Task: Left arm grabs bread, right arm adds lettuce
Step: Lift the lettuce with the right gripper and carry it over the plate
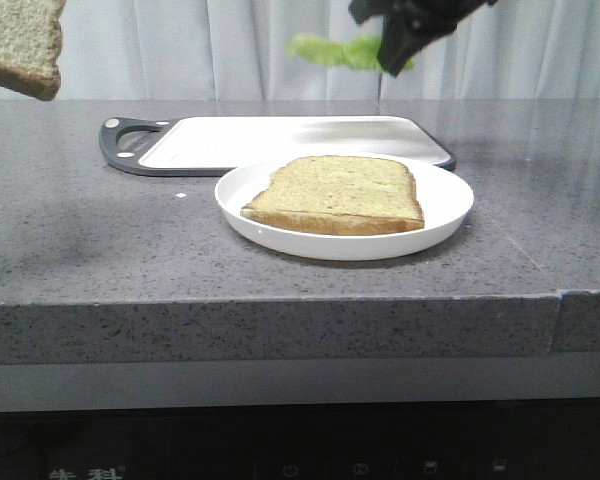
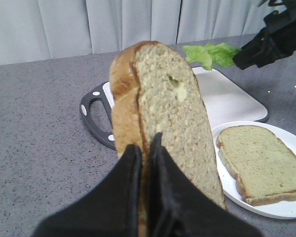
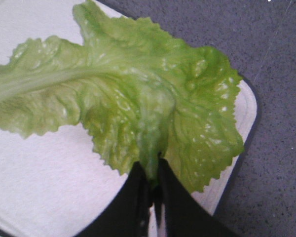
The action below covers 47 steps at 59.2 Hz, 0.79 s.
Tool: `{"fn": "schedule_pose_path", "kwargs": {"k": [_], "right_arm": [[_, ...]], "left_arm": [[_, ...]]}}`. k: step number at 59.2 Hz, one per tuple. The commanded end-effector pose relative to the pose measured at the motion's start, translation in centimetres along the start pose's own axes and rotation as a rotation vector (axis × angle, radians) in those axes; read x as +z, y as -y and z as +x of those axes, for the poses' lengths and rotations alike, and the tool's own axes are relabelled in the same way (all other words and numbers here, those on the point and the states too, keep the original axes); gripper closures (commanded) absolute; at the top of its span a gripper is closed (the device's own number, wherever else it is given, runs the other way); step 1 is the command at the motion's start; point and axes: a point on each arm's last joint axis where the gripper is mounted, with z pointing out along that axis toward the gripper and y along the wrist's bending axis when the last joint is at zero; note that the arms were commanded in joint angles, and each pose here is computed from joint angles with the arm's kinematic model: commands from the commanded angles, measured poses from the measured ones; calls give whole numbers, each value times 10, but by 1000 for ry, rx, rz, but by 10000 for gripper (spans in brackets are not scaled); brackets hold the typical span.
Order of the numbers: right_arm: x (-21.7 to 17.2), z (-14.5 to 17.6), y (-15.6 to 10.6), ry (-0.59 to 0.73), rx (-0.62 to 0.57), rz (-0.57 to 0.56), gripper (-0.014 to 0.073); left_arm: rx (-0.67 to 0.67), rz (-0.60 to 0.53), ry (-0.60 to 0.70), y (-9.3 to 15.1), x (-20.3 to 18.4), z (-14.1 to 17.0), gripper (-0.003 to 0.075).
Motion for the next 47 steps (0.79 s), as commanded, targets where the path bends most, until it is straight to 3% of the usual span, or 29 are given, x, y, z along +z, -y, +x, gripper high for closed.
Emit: {"fn": "schedule_pose_path", "kwargs": {"k": [1,14,27,47], "right_arm": [[-55,-19,-14,176,-36,20,656],[-100,31,-55,213,-94,-14,656],[-112,73,-61,162,-132,-6,656],[-101,87,-78,79,-291,-55,656]], "left_arm": [[-5,44,77,4,-3,-14,741],[-5,44,77,4,-3,-14,741],[-5,44,77,4,-3,-14,741],[-5,44,77,4,-3,-14,741]]}}
